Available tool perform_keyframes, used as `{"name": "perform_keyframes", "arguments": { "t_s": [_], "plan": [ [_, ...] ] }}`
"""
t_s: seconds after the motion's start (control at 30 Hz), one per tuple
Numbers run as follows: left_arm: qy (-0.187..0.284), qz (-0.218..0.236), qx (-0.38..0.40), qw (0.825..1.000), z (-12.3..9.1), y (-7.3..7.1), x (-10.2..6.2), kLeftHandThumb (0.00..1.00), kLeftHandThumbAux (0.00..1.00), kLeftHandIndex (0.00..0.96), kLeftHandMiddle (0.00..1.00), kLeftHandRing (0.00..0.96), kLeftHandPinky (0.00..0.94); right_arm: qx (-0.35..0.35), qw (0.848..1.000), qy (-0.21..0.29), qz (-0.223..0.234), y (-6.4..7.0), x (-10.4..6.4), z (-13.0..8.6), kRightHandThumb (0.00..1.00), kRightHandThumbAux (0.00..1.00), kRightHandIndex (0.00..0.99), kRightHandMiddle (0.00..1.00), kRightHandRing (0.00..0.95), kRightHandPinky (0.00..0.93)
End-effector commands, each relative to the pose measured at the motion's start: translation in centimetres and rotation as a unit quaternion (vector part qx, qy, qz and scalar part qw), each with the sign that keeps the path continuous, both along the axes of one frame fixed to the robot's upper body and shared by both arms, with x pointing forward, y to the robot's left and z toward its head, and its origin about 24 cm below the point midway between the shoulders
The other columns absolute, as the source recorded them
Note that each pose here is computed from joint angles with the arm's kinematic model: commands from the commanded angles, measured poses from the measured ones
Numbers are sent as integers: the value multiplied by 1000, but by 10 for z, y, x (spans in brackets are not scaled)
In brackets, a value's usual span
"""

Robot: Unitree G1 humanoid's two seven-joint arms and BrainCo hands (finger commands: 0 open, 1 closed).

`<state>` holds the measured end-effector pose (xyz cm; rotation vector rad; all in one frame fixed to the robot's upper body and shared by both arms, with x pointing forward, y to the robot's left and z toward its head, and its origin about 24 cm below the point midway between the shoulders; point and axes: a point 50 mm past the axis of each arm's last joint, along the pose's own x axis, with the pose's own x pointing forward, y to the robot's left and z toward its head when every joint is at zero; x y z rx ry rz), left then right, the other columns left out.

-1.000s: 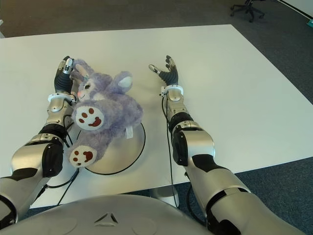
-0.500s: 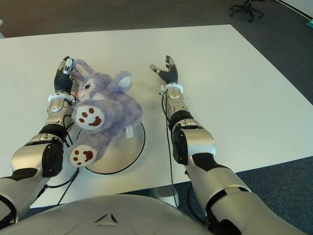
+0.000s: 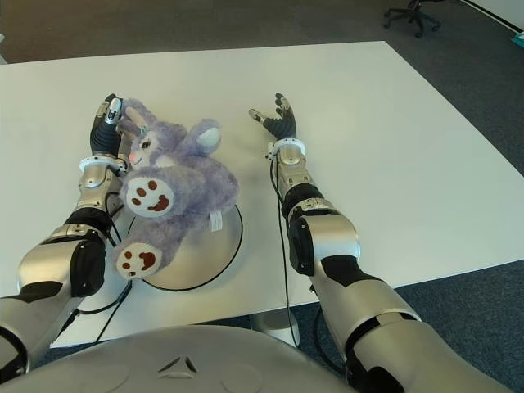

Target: Put the doll into the plate.

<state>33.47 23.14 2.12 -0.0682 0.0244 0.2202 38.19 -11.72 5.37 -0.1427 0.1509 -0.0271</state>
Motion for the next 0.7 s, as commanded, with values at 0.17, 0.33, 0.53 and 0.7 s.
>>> {"name": "perform_keyframes", "arguments": {
  "t_s": [0.17, 0.33, 0.53, 0.7],
  "plan": [
    [115, -10, -33, 993, -56, -11, -34, 0, 393, 0, 96, 28, 0, -2, 986, 167, 2, -2, -40, -71, 59, 825, 31, 8, 4, 36],
    [116, -9, -32, 993, -56, -11, -34, 0, 394, 0, 93, 28, 0, -2, 986, 169, 5, -2, -41, -72, 11, 821, 18, 1, 0, 32],
    [114, -9, -30, 993, -55, -12, -34, 0, 392, 0, 87, 25, 0, -4, 985, 170, 8, -2, -42, -73, 0, 792, 8, 0, 0, 21],
    [114, -8, -30, 993, -56, -12, -34, 0, 391, 0, 87, 27, 0, -3, 985, 170, 9, -2, -42, -73, 0, 758, 8, 0, 0, 19]
  ]
}}
